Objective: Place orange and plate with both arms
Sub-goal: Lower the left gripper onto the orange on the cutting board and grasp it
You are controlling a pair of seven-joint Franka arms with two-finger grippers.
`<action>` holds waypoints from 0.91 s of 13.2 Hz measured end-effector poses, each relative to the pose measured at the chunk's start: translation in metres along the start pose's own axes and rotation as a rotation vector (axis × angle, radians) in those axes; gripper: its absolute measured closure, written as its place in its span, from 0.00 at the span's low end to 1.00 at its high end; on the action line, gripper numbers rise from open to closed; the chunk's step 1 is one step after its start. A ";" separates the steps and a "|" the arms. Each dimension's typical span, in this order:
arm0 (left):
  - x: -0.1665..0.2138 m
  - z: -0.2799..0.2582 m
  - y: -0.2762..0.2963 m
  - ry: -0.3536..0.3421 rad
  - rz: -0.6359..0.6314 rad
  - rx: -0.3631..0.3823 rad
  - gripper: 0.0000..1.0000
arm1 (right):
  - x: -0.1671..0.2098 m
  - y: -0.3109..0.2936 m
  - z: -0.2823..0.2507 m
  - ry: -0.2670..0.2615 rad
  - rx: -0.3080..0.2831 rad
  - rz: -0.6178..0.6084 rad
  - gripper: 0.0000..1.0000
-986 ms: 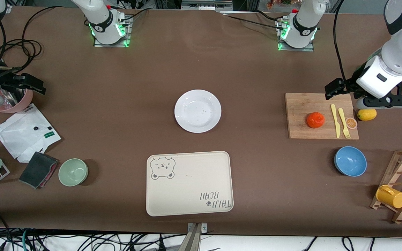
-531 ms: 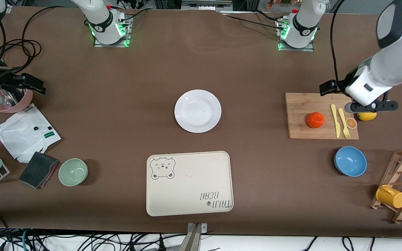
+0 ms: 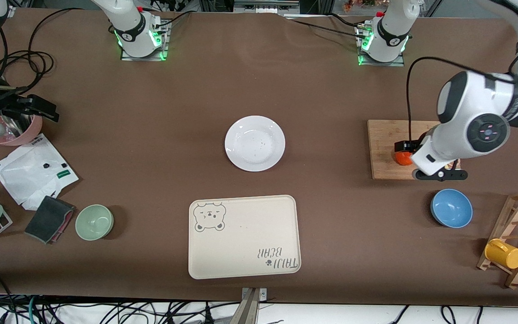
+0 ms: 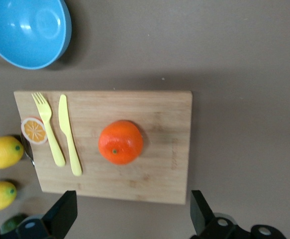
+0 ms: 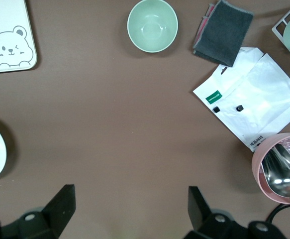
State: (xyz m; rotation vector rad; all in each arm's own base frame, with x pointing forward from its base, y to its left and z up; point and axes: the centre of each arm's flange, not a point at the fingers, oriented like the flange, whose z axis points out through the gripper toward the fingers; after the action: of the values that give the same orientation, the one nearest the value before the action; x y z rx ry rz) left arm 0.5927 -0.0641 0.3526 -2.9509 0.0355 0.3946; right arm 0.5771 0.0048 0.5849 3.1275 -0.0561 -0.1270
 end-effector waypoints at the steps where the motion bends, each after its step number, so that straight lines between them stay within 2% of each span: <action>1: 0.000 0.024 0.004 0.019 0.017 0.016 0.00 | 0.000 0.000 0.000 0.000 0.000 0.000 0.00; 4: -0.006 0.083 0.010 0.018 0.049 0.026 0.00 | 0.000 0.000 0.000 0.000 0.000 0.000 0.00; 7: -0.003 0.108 0.003 0.013 0.081 0.063 0.00 | 0.000 0.000 0.000 0.000 0.000 0.000 0.00; 12: -0.003 0.165 -0.034 0.059 0.127 0.009 0.00 | 0.000 0.000 0.000 0.000 0.000 0.000 0.00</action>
State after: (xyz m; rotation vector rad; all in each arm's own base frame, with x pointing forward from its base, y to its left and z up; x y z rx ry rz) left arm 0.5484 -0.0031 0.2023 -2.9602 0.2330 0.3225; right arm 0.5771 0.0048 0.5849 3.1275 -0.0561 -0.1271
